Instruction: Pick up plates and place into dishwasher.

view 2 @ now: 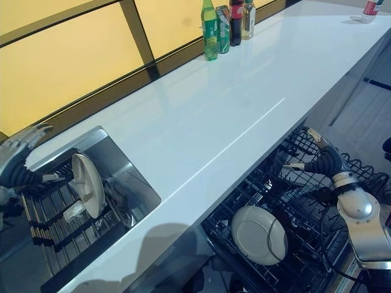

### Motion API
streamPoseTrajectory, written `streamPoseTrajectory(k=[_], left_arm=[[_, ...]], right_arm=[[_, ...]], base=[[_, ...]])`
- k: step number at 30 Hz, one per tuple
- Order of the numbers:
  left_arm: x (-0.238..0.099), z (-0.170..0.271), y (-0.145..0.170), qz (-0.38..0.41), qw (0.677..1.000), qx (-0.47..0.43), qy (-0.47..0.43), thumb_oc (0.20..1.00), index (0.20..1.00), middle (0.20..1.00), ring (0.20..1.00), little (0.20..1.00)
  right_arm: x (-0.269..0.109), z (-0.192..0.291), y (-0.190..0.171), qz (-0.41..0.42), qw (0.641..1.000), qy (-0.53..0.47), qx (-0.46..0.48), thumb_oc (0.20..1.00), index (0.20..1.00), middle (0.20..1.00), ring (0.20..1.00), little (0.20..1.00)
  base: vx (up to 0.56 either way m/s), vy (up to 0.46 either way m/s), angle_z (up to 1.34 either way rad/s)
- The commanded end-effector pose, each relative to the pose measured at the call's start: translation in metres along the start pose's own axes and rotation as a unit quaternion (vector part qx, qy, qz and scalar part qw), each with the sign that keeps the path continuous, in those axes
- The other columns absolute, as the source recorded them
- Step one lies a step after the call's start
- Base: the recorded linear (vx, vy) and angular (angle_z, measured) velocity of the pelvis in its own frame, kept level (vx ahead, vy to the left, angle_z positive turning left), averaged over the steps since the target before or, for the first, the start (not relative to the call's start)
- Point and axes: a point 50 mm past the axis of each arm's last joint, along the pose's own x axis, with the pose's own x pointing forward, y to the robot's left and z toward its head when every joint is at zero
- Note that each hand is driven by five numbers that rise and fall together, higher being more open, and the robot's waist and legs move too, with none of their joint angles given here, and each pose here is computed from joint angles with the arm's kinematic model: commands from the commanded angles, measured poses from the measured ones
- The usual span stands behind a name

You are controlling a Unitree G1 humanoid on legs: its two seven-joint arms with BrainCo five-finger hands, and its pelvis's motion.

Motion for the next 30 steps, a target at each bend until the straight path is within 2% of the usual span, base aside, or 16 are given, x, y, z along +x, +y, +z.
streamPoseTrajectory(k=[1,10,22,30], left_arm=[[0.010,0.002,0.024,0.004,0.997,0.075,-0.036,1.000,1.000,1.000,1.000,1.000],[0.017,0.019,0.012,-0.039,0.986,0.128,-0.097,1.000,1.000,1.000,1.000,1.000],[0.019,0.015,-0.012,-0.104,0.968,0.199,-0.114,1.000,1.000,1.000,1.000,1.000],[0.020,0.012,-0.013,-0.141,0.953,0.241,-0.118,1.000,1.000,1.000,1.000,1.000]], right_arm=[[-0.003,0.016,-0.013,-0.013,0.999,-0.044,-0.020,1.000,1.000,1.000,1.000,1.000],[-0.004,0.014,-0.017,-0.014,0.999,-0.039,-0.023,1.000,1.000,1.000,1.000,1.000],[-0.005,0.011,-0.019,-0.002,0.999,-0.038,-0.028,1.000,1.000,1.000,1.000,1.000],[-0.006,0.009,-0.019,0.005,0.999,-0.033,-0.030,1.000,1.000,1.000,1.000,1.000]], base=[[0.08,0.054,0.00],[0.07,0.042,0.01],[0.07,0.024,0.00],[0.05,-0.002,-0.03]])
